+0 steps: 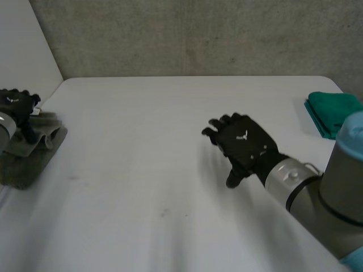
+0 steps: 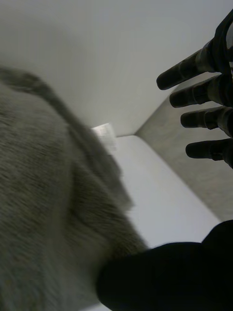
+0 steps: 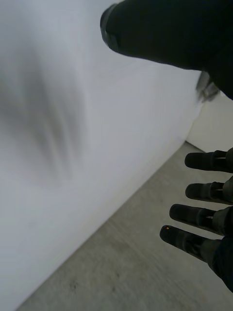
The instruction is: Fold the laundry.
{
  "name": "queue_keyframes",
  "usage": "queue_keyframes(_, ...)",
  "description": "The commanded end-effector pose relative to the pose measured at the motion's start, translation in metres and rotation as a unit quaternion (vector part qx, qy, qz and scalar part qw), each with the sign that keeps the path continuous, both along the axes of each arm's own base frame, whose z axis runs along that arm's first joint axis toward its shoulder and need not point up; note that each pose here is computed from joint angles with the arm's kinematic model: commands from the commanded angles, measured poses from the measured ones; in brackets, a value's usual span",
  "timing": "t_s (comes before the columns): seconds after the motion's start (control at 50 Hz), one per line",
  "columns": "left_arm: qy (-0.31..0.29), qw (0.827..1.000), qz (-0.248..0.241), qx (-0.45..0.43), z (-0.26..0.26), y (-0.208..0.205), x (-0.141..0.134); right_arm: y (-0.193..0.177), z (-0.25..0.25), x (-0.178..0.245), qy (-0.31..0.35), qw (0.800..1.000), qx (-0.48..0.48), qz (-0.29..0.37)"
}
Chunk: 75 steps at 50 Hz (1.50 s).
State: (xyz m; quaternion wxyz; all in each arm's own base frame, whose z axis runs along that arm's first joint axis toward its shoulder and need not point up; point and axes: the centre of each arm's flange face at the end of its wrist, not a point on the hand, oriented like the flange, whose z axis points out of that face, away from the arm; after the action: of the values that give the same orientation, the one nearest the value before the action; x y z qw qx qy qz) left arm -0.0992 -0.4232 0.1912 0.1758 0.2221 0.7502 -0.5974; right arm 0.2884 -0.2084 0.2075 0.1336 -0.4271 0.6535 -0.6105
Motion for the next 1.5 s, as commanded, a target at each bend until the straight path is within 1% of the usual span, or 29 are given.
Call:
queue_keyframes(0.02,-0.056,0.998,0.004,0.038,-0.036,-0.013,0.012,0.004,-0.018,-0.009,0.010,1.000,0.020,-0.007)
queue_keyframes(0.16,-0.069,0.996,0.037,0.042,-0.045,-0.019,0.015,0.007,-0.023,-0.011,0.014,0.999,0.028,-0.007)
queue_keyframes(0.2,-0.070,0.995,0.051,0.038,-0.043,-0.017,0.010,0.006,-0.022,-0.011,0.013,1.000,0.027,-0.009)
queue_keyframes(0.24,-0.072,0.996,0.047,0.036,-0.041,-0.013,-0.004,0.003,-0.020,-0.013,0.011,1.000,0.023,-0.016)
queue_keyframes(0.26,-0.069,0.997,0.031,0.028,-0.034,-0.006,-0.024,0.000,-0.019,-0.015,0.010,1.000,0.021,-0.020)
queue_keyframes(0.32,-0.037,0.999,0.005,0.000,-0.008,0.010,-0.056,-0.011,-0.016,-0.024,0.009,0.999,0.017,-0.042)
queue_keyframes(0.34,0.001,1.000,-0.013,-0.015,0.009,0.026,-0.076,-0.014,-0.016,-0.026,0.008,0.999,0.017,-0.048)
queue_keyframes(0.38,0.040,0.998,-0.032,-0.026,0.023,0.042,-0.094,-0.018,-0.014,-0.030,0.006,0.998,0.014,-0.057)
queue_keyframes(0.4,0.076,0.995,-0.054,-0.032,0.035,0.060,-0.113,-0.022,-0.012,-0.033,0.005,0.998,0.012,-0.063)
queue_keyframes(0.44,0.112,0.990,-0.084,-0.035,0.045,0.081,-0.137,-0.026,-0.011,-0.036,0.004,0.998,0.009,-0.070)
queue_keyframes(0.46,0.129,0.986,-0.101,-0.036,0.050,0.093,-0.149,-0.027,-0.011,-0.037,0.003,0.997,0.010,-0.072)
queue_keyframes(0.48,0.159,0.977,-0.141,-0.028,0.055,0.120,-0.175,-0.030,-0.010,-0.040,0.002,0.997,0.010,-0.079)
queue_keyframes(0.54,0.197,0.959,-0.204,0.000,0.052,0.164,-0.212,-0.036,-0.008,-0.045,0.000,0.996,0.008,-0.091)
queue_keyframes(0.56,0.212,0.945,-0.248,0.026,0.045,0.194,-0.234,-0.040,-0.007,-0.049,-0.001,0.995,0.006,-0.101)
queue_keyframes(0.62,0.220,0.924,-0.309,0.055,0.036,0.238,-0.261,-0.047,-0.005,-0.056,-0.002,0.993,0.003,-0.119)
queue_keyframes(0.64,0.216,0.921,-0.317,0.066,0.031,0.245,-0.266,-0.048,-0.006,-0.057,-0.001,0.992,0.003,-0.123)
queue_keyframes(0.7,0.210,0.920,-0.321,0.085,0.017,0.250,-0.271,-0.051,-0.005,-0.059,-0.001,0.992,0.001,-0.129)
queue_keyframes(0.78,0.215,0.923,-0.313,0.065,0.029,0.242,-0.266,-0.051,-0.005,-0.060,0.001,0.992,0.001,-0.129)
queue_keyframes(0.84,0.220,0.935,-0.274,0.049,0.036,0.211,-0.249,-0.050,-0.005,-0.059,0.001,0.992,0.001,-0.126)
queue_keyframes(0.88,0.222,0.949,-0.221,0.034,0.039,0.177,-0.222,-0.049,-0.003,-0.056,-0.003,0.993,0.000,-0.121)
queue_keyframes(0.9,0.222,0.952,-0.210,0.032,0.039,0.171,-0.216,-0.049,-0.002,-0.056,-0.003,0.993,0.000,-0.121)
queue_keyframes(1.0,0.219,0.959,-0.177,0.030,0.036,0.153,-0.197,-0.047,0.001,-0.053,-0.005,0.993,0.003,-0.116)
queue_keyframes(1.04,0.212,0.962,-0.170,0.038,0.030,0.150,-0.193,-0.035,0.001,-0.045,-0.001,0.995,0.021,-0.099)
queue_keyframes(1.08,0.199,0.964,-0.170,0.044,0.025,0.149,-0.191,-0.024,0.000,-0.037,0.005,0.996,0.040,-0.082)
queue_keyframes(1.16,0.139,0.971,-0.182,0.060,0.004,0.150,-0.190,0.001,-0.003,-0.025,0.023,0.995,0.088,-0.049)
queue_keyframes(1.24,0.091,0.969,-0.218,0.071,-0.012,0.152,-0.198,0.019,-0.012,-0.017,0.038,0.993,0.109,-0.022)
queue_keyframes(1.26,0.076,0.965,-0.238,0.078,-0.020,0.154,-0.202,0.023,-0.018,-0.011,0.044,0.993,0.110,-0.009)
queue_keyframes(1.36,0.045,0.952,-0.288,0.094,-0.036,0.154,-0.211,0.025,-0.033,0.002,0.051,0.994,0.100,0.013)
queue_keyframes(1.5,0.018,0.948,-0.298,0.110,-0.045,0.156,-0.216,0.019,-0.057,0.010,0.097,0.991,0.079,0.035)
